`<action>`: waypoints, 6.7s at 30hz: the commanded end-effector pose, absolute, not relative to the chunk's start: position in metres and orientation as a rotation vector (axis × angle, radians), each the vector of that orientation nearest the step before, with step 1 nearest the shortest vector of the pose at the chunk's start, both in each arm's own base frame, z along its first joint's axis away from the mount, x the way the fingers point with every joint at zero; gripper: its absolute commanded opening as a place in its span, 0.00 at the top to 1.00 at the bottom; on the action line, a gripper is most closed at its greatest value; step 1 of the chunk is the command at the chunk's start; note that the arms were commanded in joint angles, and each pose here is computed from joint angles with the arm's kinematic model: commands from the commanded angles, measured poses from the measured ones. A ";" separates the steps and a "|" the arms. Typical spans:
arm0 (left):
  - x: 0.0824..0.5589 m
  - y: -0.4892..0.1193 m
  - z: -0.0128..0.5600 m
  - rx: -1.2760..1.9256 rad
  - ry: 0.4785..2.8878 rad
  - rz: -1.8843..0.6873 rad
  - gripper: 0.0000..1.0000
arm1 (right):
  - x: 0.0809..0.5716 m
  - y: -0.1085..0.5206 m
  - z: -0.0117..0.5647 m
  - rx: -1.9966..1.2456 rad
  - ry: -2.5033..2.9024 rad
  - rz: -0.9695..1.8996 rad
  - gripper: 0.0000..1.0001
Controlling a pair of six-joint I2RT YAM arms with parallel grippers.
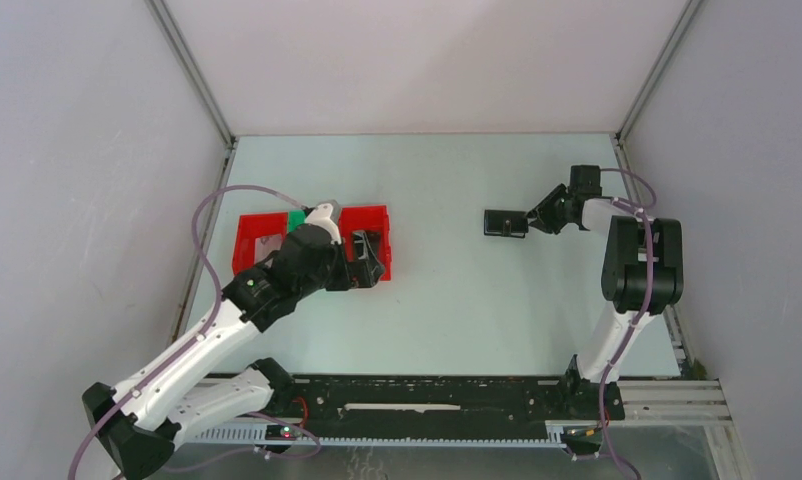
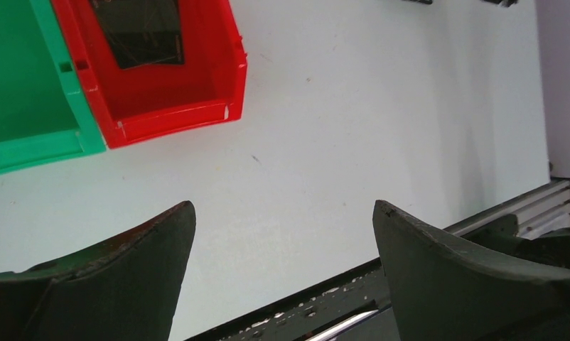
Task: Take the credit cards out of the card holder
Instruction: Move the card holder to the center of the board, then open the card holder at the center of the board.
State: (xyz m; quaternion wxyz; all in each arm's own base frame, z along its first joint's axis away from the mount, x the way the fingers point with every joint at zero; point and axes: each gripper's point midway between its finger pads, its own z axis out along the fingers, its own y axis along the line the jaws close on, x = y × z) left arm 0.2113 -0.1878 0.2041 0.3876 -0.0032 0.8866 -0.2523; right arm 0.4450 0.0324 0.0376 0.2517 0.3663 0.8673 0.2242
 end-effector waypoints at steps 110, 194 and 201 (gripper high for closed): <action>0.240 -0.269 0.195 0.243 2.322 -0.521 0.00 | 0.261 0.143 0.084 0.475 2.625 0.519 0.00; 0.245 -0.428 0.101 0.870 2.536 -0.779 1.00 | 0.233 0.113 0.063 0.869 2.421 0.986 0.22; 0.233 -0.421 0.139 0.844 2.458 -0.897 1.00 | 0.228 0.117 0.070 0.715 2.449 0.905 0.21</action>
